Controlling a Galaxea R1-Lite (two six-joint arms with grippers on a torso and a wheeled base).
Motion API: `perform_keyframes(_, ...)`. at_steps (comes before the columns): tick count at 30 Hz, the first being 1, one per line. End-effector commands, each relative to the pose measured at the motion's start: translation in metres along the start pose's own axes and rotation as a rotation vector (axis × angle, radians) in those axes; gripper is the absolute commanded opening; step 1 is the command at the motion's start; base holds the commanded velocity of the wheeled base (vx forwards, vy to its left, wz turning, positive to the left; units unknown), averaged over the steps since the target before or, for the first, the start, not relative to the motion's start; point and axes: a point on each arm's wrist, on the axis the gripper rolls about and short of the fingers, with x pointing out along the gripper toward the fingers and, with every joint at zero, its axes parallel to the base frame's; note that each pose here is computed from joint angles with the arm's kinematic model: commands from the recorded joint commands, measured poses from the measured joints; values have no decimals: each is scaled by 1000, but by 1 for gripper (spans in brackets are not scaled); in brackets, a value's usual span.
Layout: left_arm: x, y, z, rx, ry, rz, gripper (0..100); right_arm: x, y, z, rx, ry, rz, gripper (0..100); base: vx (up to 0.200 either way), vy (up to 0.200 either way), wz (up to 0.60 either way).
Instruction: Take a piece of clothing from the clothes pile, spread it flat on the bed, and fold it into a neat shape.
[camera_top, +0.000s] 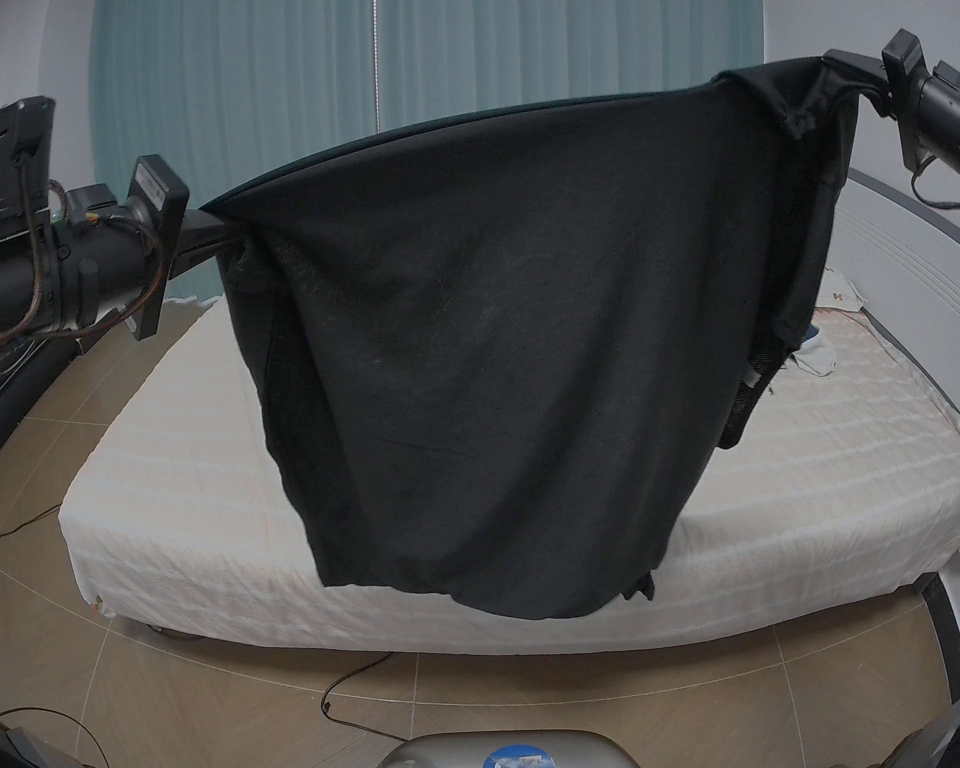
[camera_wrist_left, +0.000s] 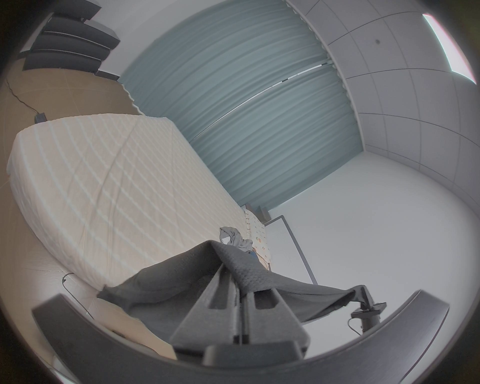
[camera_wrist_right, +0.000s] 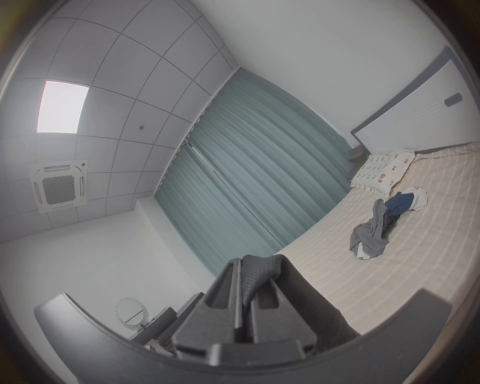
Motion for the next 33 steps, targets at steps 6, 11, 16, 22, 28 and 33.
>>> perform_keyframes(6,111,45,3,-38,81,168,0,99,-78,-41,-18,59,-182,0,200,0,0)
perform_keyframes(11,140,66,2,-48,93,208,0,126,-106,-65,-17,49,-194,0,200,0,0)
perform_keyframes(16,173,87,-4,-53,110,249,0,144,-121,-84,-25,41,-188,0,200,0,0)
perform_keyframes(22,223,124,-14,-61,137,300,0,165,-169,-139,-23,102,-314,0,200,0,0)
perform_keyframes(28,250,140,-18,-61,129,297,0,177,-206,-168,-29,119,-376,0,33,0,0)
perform_keyframes(33,268,152,-26,-59,131,309,0,184,-234,-193,-33,142,-446,0,0,0,0)
